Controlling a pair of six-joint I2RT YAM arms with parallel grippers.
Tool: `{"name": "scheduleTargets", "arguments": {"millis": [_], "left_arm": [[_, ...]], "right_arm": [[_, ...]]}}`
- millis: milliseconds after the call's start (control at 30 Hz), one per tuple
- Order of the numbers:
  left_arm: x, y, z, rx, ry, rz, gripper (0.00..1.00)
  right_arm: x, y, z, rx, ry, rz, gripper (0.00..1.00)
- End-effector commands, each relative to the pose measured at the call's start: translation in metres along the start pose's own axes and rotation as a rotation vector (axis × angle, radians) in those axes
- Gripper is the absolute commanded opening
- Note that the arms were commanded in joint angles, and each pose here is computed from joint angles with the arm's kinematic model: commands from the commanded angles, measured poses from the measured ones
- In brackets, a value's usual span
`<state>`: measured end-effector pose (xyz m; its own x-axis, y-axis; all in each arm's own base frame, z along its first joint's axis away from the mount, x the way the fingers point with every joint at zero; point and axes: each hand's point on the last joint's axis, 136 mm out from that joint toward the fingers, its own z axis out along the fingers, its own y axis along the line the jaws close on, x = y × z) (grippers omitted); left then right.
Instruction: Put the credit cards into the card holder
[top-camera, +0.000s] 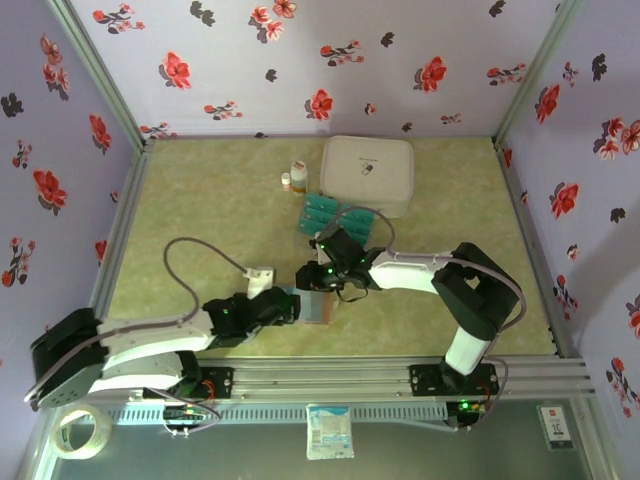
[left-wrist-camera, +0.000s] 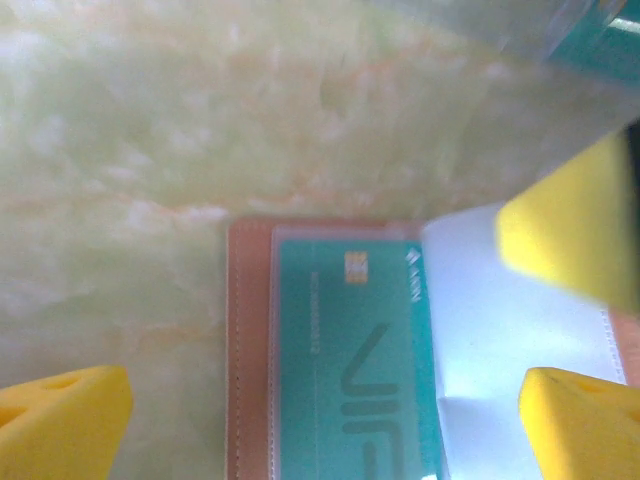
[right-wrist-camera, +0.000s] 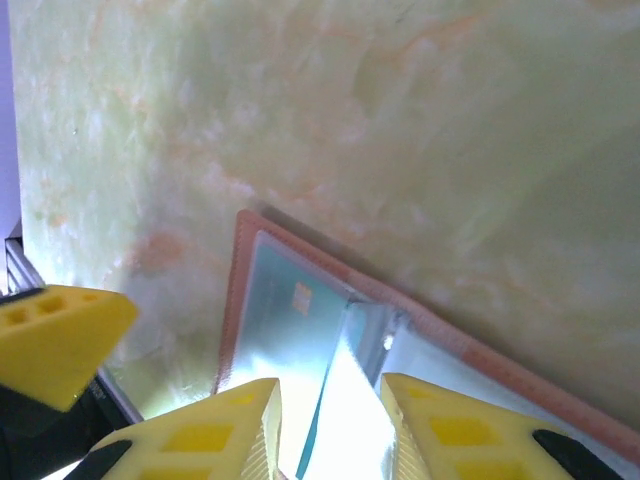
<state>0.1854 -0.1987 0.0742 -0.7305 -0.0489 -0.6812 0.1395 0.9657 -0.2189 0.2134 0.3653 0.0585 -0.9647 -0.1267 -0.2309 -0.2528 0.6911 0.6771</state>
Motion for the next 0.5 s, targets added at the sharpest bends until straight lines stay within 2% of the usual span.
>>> {"name": "scheduleTargets", "arguments": {"millis": [0, 200, 467], "left_arm": [[-0.03, 0.02, -0.027, -0.053, -0.089, -0.035, 1.0], [-0.052, 0.046, -0.053, -0.066, -0.152, -0.105, 1.0], [-0.059, 0.052, -0.057, -0.095, -0.144, -0.071, 1.0]], "right_arm": [[-0.003, 0.022, -0.004, -0.031, -0.013, -0.008, 0.32], [0.0, 0.04, 0.011, -0.039, 0.0, -0.019, 0.32], [0.0, 0.056, 0.038, -0.037, 0.019, -0.026, 0.35]]}}
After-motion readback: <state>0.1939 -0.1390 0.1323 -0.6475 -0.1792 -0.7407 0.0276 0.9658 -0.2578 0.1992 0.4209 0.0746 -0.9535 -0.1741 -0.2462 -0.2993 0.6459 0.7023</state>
